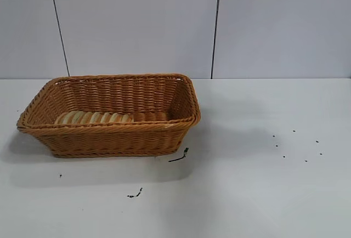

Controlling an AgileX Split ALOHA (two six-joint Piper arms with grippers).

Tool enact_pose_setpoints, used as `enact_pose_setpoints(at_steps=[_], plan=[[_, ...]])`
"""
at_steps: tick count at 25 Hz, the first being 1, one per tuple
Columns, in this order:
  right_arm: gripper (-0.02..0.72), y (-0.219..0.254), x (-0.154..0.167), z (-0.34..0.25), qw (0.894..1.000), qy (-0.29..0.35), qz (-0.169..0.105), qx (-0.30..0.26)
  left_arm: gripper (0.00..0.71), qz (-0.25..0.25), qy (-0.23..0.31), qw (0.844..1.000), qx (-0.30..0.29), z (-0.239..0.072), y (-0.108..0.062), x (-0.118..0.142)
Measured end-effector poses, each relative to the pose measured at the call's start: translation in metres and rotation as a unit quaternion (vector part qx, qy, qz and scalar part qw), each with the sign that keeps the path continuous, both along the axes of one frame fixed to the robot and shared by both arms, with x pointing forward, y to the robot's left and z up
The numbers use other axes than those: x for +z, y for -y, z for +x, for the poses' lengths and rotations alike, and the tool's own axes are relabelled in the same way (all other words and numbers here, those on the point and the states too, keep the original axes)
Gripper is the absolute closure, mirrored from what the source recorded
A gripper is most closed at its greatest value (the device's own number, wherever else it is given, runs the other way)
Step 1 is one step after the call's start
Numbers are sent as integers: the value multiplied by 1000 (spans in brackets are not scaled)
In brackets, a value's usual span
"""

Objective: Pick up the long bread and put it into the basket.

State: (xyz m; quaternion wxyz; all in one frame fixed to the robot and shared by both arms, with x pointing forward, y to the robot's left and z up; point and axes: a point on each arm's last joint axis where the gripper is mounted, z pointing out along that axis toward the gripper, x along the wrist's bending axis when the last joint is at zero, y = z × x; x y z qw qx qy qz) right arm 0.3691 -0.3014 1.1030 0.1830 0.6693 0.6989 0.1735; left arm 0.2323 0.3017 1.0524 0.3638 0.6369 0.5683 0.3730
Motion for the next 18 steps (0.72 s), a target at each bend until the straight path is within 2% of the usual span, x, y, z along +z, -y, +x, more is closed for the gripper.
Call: enact_pose_setpoints(at_steps=[3,8,13,18], plan=[[65,-2,-22,-36,999,52,2,1,14,0,0,1000,0,0,0,0],[65,-5,-53,-79,991,136,14,-2,14,0,0,1000,0,0,0,0],[65,-6,-54,-102,980,200,16,-4,14,0,0,1000,0,0,0,0],[66,-6,-53,-105,977,210,21,7,14,0,0,1000,0,0,0,0]])
